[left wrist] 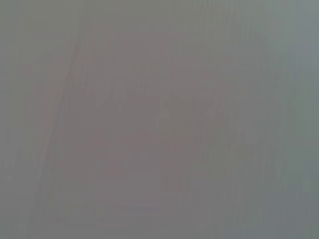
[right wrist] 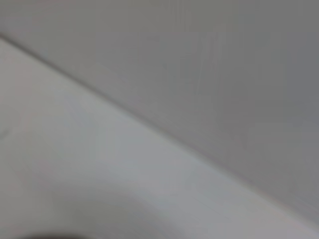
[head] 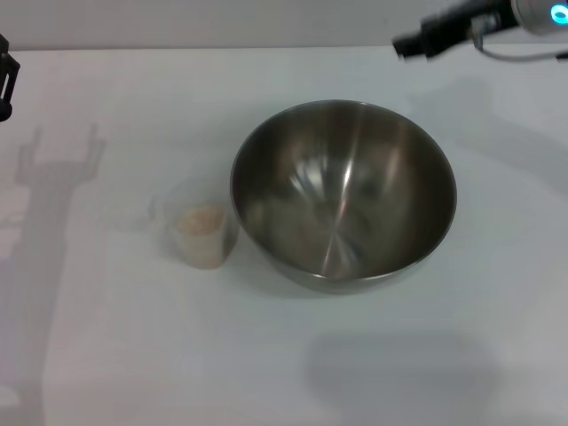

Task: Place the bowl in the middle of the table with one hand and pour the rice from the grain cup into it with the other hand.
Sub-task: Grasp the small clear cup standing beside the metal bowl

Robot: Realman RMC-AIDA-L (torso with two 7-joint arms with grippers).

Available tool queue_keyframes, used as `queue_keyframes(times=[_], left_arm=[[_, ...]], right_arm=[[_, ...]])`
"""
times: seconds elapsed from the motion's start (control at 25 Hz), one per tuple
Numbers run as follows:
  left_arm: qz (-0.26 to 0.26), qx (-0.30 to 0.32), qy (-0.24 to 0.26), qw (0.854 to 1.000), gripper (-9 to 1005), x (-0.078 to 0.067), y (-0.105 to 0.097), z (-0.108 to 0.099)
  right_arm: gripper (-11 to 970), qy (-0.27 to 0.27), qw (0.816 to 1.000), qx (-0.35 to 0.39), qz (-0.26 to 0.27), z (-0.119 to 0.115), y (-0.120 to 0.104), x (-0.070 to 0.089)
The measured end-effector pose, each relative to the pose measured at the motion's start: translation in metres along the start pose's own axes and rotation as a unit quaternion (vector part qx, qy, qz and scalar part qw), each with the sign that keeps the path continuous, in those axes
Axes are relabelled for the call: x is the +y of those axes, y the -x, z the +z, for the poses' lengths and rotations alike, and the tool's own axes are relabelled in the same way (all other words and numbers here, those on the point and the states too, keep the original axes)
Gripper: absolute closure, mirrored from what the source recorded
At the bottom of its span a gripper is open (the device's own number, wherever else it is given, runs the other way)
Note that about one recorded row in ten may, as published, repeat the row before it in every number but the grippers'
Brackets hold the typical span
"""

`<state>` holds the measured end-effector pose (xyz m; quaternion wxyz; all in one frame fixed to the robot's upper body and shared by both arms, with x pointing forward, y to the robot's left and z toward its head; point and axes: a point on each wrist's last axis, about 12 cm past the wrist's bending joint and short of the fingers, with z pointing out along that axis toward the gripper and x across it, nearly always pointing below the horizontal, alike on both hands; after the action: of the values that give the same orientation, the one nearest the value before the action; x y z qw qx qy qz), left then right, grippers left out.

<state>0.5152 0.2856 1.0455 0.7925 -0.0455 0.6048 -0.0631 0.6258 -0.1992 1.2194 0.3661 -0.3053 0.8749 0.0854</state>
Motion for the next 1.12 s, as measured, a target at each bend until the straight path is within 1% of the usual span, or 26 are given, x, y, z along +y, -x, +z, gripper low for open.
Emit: queue_keyframes(times=[0.04,0.08,0.16,0.2,0.24,0.28,0.32,0.4,0.44,0.48,0.6,0.64,0.68,0.72,0.76,0.8,0.84,0.88,0.96,1.0,1.04,1.08,1.12], left_arm=[[-0.002,-0.002,0.000,1.000,188,0.000,0.001,-0.001],[-0.002,-0.002,0.000,1.000,188,0.000,0.001,-0.001],[-0.003,-0.004,0.001,1.000,187,0.000,0.001,-0.002],[-0.004,-0.005,0.002,1.000,187,0.000,0.001,-0.003],[-0.004,-0.006,0.001,1.000,187,0.000,0.001,-0.003],[-0.004,-0.006,0.000,1.000,187,-0.001,0.001,-0.004],[-0.004,-0.006,0.000,1.000,187,-0.001,0.001,-0.004],[-0.004,-0.005,-0.003,1.000,187,-0.001,0.001,-0.005],[-0.003,-0.004,-0.004,1.000,187,-0.001,0.000,-0.006],[-0.003,-0.004,-0.004,1.000,187,-0.001,0.000,-0.006],[-0.003,-0.001,-0.004,1.000,187,-0.001,0.000,-0.010],[-0.002,-0.002,-0.004,1.000,187,0.000,0.000,-0.012],[-0.002,-0.002,-0.004,1.000,187,0.000,0.000,-0.012],[-0.002,-0.003,-0.004,1.000,187,0.000,0.000,-0.013],[-0.001,-0.004,-0.005,1.000,187,0.000,0.000,-0.017],[-0.001,-0.004,-0.005,1.000,187,0.000,0.000,-0.017],[-0.001,-0.005,-0.005,1.000,187,0.000,0.000,-0.019],[0.000,-0.005,-0.005,1.000,187,0.001,0.000,-0.021],[0.001,-0.005,-0.006,1.000,187,0.002,0.000,-0.025],[0.002,-0.005,-0.007,1.000,187,0.002,0.000,-0.027],[0.004,-0.006,-0.013,1.000,187,0.002,0.000,-0.031],[0.004,-0.006,-0.013,1.000,187,0.002,0.000,-0.031],[0.006,-0.006,-0.019,1.000,187,0.001,0.000,-0.034]], right_arm=[[518,-0.018,0.999,-0.036,-0.023,-0.001,0.008,0.003],[518,-0.018,0.999,-0.036,-0.023,-0.001,0.008,0.003],[518,-0.039,0.995,-0.080,-0.049,0.000,0.016,0.007],[518,-0.053,0.991,-0.109,-0.063,0.001,0.019,0.010],[518,-0.078,0.980,-0.160,-0.085,0.004,0.022,0.015],[518,-0.091,0.974,-0.186,-0.094,0.005,0.022,0.018],[518,-0.091,0.974,-0.186,-0.094,0.005,0.022,0.018],[518,-0.118,0.957,-0.244,-0.107,0.009,0.022,0.024],[518,-0.142,0.938,-0.297,-0.110,0.014,0.019,0.029],[518,-0.142,0.938,-0.297,-0.110,0.014,0.019,0.029],[518,-0.175,0.908,-0.363,-0.115,0.024,0.009,0.036],[518,-0.194,0.889,-0.397,-0.117,0.030,0.000,0.039],[518,-0.194,0.889,-0.397,-0.117,0.030,0.000,0.039],[518,-0.203,0.880,-0.415,-0.114,0.033,-0.006,0.040],[518,-0.217,0.860,-0.453,-0.095,0.036,-0.020,0.040],[518,-0.217,0.860,-0.453,-0.095,0.036,-0.020,0.040],[518,-0.222,0.843,-0.485,-0.068,0.037,-0.033,0.037],[518,-0.222,0.843,-0.485,-0.068,0.037,-0.033,0.037],[518,-0.218,0.828,-0.516,-0.027,0.039,-0.050,0.030],[518,-0.214,0.824,-0.525,-0.011,0.039,-0.056,0.027],[518,-0.201,0.815,-0.542,0.030,0.040,-0.073,0.019],[518,-0.201,0.815,-0.542,0.030,0.040,-0.073,0.019],[518,-0.196,0.813,-0.546,0.047,0.042,-0.083,0.015]])
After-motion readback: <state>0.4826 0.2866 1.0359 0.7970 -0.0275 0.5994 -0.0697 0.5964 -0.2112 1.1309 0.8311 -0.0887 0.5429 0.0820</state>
